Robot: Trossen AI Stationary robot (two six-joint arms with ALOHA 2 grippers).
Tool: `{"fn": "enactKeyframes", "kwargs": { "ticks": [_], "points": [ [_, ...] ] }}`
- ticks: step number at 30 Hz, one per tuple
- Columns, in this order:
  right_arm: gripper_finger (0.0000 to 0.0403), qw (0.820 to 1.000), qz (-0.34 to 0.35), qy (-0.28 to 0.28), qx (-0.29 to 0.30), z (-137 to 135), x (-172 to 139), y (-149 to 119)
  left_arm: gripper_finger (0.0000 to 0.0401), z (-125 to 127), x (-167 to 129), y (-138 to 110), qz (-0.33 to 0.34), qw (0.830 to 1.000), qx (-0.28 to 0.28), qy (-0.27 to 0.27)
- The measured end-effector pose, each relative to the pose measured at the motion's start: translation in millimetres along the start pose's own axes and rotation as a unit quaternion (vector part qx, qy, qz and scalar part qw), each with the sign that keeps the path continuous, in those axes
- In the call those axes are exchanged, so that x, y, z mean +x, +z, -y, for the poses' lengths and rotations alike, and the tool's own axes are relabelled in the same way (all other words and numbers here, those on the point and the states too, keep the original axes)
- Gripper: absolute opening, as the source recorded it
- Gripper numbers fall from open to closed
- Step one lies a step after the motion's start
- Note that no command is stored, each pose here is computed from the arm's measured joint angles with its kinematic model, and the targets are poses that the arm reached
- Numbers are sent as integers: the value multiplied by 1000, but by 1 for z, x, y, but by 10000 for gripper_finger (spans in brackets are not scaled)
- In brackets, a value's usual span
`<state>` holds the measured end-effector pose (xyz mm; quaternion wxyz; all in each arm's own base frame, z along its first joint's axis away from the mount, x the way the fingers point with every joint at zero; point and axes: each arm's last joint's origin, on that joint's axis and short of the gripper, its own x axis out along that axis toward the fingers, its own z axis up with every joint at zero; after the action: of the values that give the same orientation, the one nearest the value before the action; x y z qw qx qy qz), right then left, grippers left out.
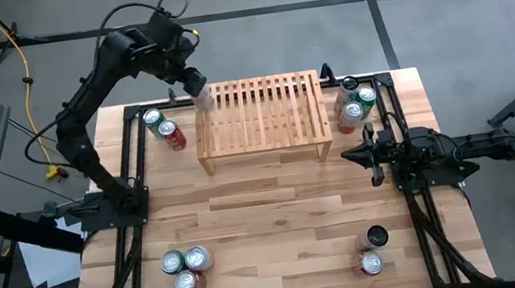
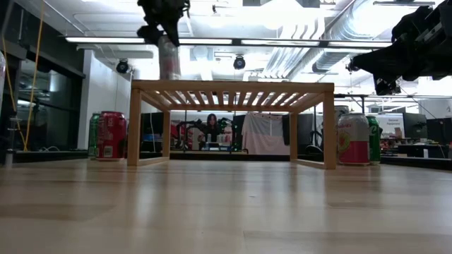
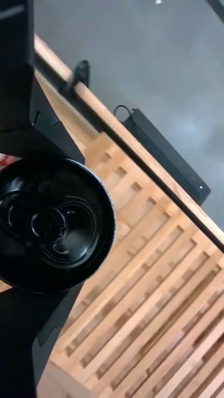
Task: Place canned beverage on shelf
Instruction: Put the top left white-pink soda can on the shelf
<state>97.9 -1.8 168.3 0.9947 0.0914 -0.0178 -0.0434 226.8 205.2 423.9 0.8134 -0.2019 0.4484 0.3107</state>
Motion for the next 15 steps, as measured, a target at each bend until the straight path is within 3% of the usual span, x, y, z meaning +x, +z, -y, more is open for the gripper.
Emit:
{"fn": "enactKeyframes", "kwargs": {
  "ticks": [15],
  "points": [
    [0, 1000, 0, 0, 0, 0, 0, 0, 255, -1, 9, 7, 9, 999, 46, 14]
  ]
}}
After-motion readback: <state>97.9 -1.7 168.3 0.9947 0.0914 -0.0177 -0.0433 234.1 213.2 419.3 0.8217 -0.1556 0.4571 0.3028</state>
